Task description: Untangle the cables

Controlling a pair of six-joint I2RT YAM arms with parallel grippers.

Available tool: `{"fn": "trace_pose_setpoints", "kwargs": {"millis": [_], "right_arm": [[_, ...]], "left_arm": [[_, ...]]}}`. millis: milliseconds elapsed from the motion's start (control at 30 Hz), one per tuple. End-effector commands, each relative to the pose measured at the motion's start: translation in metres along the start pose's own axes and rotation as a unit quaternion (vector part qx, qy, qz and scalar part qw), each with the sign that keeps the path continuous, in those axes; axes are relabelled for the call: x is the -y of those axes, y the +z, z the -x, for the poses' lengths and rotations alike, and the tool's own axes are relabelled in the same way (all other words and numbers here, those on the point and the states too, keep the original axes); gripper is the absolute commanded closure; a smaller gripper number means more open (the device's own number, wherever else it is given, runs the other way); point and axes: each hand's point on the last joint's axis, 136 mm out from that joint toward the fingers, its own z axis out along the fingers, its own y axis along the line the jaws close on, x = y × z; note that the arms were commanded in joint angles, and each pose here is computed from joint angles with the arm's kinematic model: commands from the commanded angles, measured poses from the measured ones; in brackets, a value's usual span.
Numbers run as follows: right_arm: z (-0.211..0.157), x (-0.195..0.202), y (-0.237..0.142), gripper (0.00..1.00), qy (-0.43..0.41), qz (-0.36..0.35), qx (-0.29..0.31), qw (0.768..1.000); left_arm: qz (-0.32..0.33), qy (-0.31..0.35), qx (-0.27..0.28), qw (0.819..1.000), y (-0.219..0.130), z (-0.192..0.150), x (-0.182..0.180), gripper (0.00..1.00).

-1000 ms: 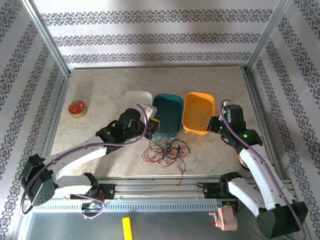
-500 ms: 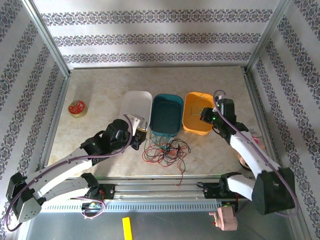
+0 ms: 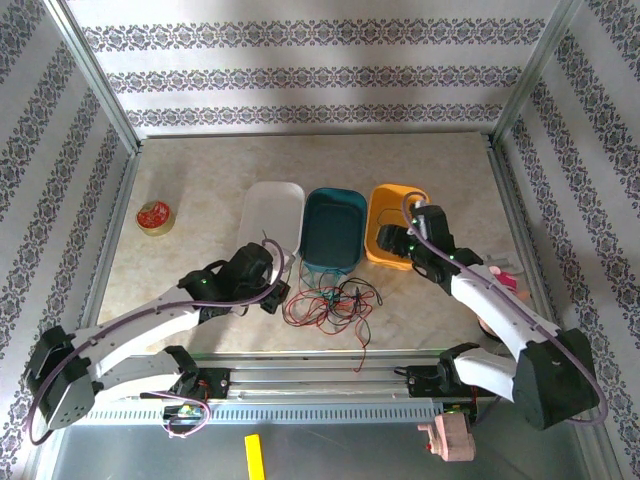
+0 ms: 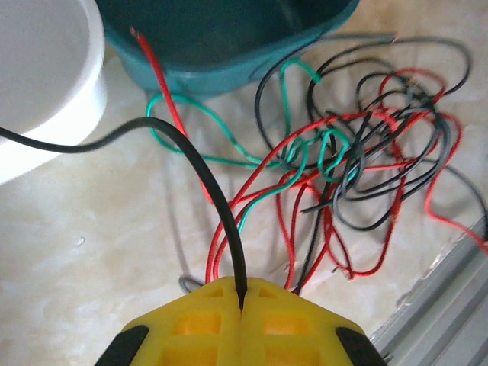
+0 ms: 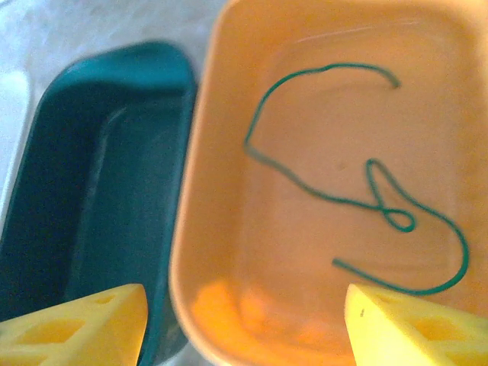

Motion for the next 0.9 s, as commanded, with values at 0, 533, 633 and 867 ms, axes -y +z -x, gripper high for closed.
{"fn": "trace_pose_setpoints", "kwargs": {"millis": [0, 533, 633, 867], "right_arm": [[-0.024, -0.016, -0.009, 0.31, -0.087, -0.001, -0.04, 0.995], [-0.16, -0.122, -0.012, 0.52, -0.321, 0.172, -0.226, 0.903], [-0.161, -0.132, -0.008, 0.57, -0.337, 0.175, -0.231, 0.896], [-0.155, -0.141, -0.002, 0.56, -0.353, 0.165, -0.22, 0.894]], "left_arm": [[0.006, 0.007, -0.035, 0.999, 0.005, -0.009, 0.001, 1.0], [0.075, 0.003, -0.027, 0.997, 0.048, 0.009, -0.02, 0.54], [0.096, -0.012, -0.022, 0.995, 0.051, 0.013, -0.027, 0.53], [0.093, -0.034, 0.015, 0.995, 0.047, 0.026, -0.026, 0.49]]}}
